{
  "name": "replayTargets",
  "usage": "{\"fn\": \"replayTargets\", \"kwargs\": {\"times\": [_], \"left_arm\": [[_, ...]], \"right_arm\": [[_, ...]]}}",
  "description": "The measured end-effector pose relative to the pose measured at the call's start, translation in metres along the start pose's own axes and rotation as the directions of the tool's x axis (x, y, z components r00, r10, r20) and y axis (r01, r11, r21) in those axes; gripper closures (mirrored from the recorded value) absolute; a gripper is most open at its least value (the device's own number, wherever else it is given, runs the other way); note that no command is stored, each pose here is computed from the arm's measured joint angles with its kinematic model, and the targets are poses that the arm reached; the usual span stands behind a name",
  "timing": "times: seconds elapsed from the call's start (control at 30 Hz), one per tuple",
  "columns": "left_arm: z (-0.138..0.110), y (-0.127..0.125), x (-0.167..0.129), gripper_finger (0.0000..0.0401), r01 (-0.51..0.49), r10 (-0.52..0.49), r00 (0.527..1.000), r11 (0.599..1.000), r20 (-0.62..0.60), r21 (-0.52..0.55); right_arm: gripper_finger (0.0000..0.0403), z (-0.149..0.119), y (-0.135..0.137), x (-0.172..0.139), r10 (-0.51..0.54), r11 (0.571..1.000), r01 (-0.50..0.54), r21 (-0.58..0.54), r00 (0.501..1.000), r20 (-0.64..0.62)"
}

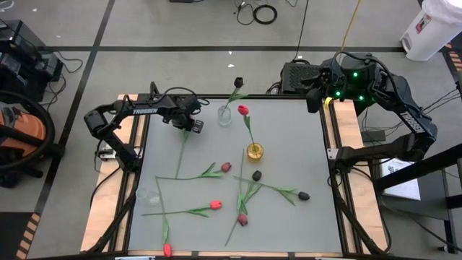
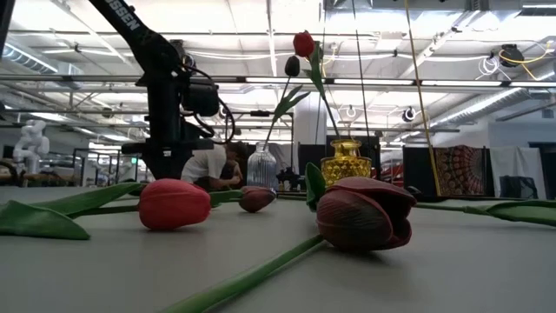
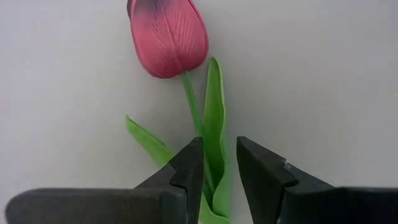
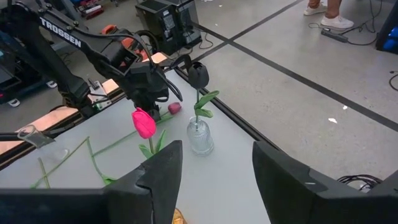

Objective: Sort flowers into vase by color
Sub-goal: Put the top red tulip into the bottom transparent vase

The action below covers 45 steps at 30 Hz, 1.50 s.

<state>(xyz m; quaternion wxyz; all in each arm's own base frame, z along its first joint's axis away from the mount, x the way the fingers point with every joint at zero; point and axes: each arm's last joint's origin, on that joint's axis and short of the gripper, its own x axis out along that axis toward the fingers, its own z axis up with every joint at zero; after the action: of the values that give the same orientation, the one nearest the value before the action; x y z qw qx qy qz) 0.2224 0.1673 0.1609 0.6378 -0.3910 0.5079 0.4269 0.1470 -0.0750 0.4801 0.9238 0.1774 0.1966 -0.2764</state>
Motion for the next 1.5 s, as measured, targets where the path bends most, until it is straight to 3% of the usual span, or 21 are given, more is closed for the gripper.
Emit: {"fn": "replayTargets", "kwargs": {"times": [0.97, 1.5], "left_arm": [[0.005, 0.007, 0.000, 0.0299, -0.031, 0.031, 0.999, 1.000, 0.020, 0.004], [0.009, 0.013, 0.003, 0.0299, 0.002, -0.002, 1.000, 1.000, -0.014, 0.020]], "right_arm": [[0.0215, 0.000, 0.000, 0.000, 0.000, 1.000, 0.000, 0.000, 1.000, 0.000], [0.0216, 0.000, 0.000, 0.000, 0.000, 1.000, 0.000, 0.008, 1.000, 0.000]]}}
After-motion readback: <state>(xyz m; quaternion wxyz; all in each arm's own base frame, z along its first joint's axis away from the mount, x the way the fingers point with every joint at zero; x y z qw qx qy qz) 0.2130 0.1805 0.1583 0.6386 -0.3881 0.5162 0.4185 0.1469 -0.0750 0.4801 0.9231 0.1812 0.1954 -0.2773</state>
